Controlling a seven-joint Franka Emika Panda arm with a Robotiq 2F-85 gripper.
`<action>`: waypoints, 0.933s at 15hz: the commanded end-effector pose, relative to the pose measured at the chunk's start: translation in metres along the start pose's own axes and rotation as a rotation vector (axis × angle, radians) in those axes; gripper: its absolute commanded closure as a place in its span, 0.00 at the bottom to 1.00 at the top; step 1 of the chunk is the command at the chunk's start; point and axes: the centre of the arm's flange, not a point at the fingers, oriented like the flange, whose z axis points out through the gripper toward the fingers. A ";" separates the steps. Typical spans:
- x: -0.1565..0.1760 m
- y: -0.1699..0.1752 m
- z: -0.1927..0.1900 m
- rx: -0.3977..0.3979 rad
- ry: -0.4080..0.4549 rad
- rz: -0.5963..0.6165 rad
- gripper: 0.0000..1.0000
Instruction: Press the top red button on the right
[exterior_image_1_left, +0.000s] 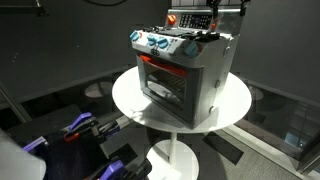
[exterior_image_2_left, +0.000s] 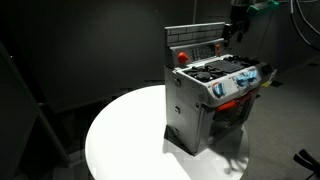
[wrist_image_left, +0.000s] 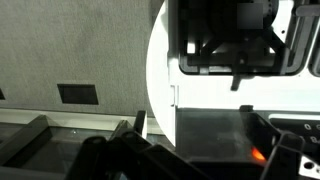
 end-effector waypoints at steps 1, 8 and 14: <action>-0.007 -0.002 -0.008 -0.020 -0.017 0.014 0.00; -0.006 -0.006 -0.008 -0.016 -0.019 0.005 0.00; -0.003 -0.010 -0.008 -0.017 -0.011 0.001 0.00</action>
